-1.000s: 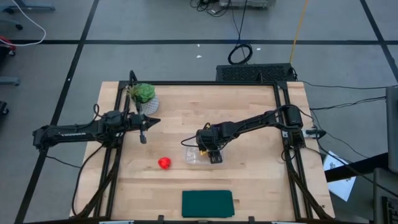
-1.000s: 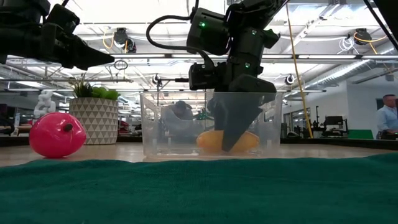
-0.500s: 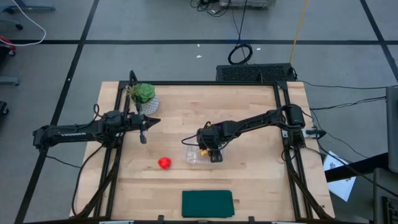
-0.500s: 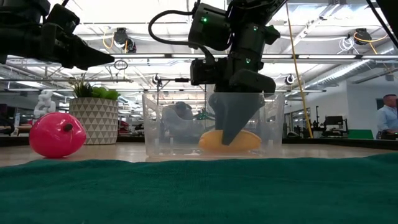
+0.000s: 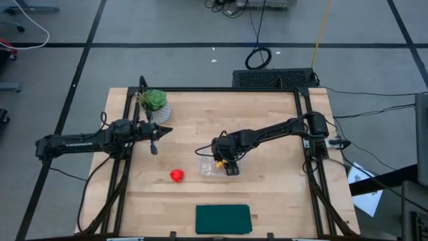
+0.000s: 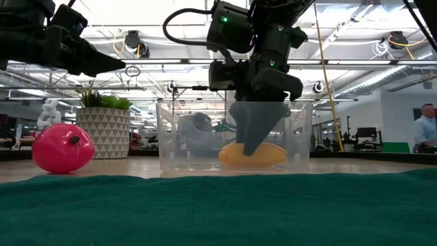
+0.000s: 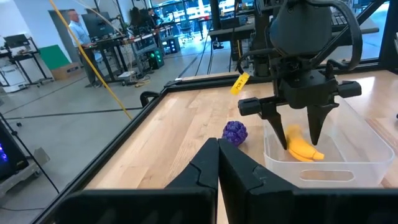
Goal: Pick and placing Produce into tupperware
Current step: Put the apple into the transparent bin
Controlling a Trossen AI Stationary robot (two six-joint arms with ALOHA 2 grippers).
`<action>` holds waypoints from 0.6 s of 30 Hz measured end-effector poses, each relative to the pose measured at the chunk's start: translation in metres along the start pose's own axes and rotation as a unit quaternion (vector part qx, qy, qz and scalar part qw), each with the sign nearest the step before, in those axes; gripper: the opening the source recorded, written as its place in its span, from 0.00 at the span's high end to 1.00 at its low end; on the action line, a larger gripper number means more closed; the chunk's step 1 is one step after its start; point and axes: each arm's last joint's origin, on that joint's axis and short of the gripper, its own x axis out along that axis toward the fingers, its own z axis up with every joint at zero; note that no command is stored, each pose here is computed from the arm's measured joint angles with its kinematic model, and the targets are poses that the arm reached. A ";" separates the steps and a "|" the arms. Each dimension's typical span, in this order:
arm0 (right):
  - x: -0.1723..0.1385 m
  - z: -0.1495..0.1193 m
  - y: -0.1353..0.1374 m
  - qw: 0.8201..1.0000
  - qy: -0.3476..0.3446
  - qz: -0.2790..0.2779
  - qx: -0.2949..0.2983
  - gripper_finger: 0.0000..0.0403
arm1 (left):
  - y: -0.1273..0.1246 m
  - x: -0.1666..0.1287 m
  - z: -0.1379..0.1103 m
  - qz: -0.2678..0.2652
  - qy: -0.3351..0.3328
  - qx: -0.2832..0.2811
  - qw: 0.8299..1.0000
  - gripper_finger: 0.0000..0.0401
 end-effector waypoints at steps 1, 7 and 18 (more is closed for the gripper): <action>0.000 0.000 0.000 1.000 0.000 0.000 0.000 0.45 | 0.000 0.000 0.000 0.000 0.000 0.000 1.000 0.99; -0.001 0.001 0.000 1.000 0.002 0.000 0.003 0.45 | 0.000 0.000 0.000 0.000 0.000 0.000 1.000 0.99; -0.019 0.015 0.001 1.000 -0.006 0.000 -0.002 0.45 | 0.000 0.000 0.000 0.000 0.000 0.000 1.000 0.99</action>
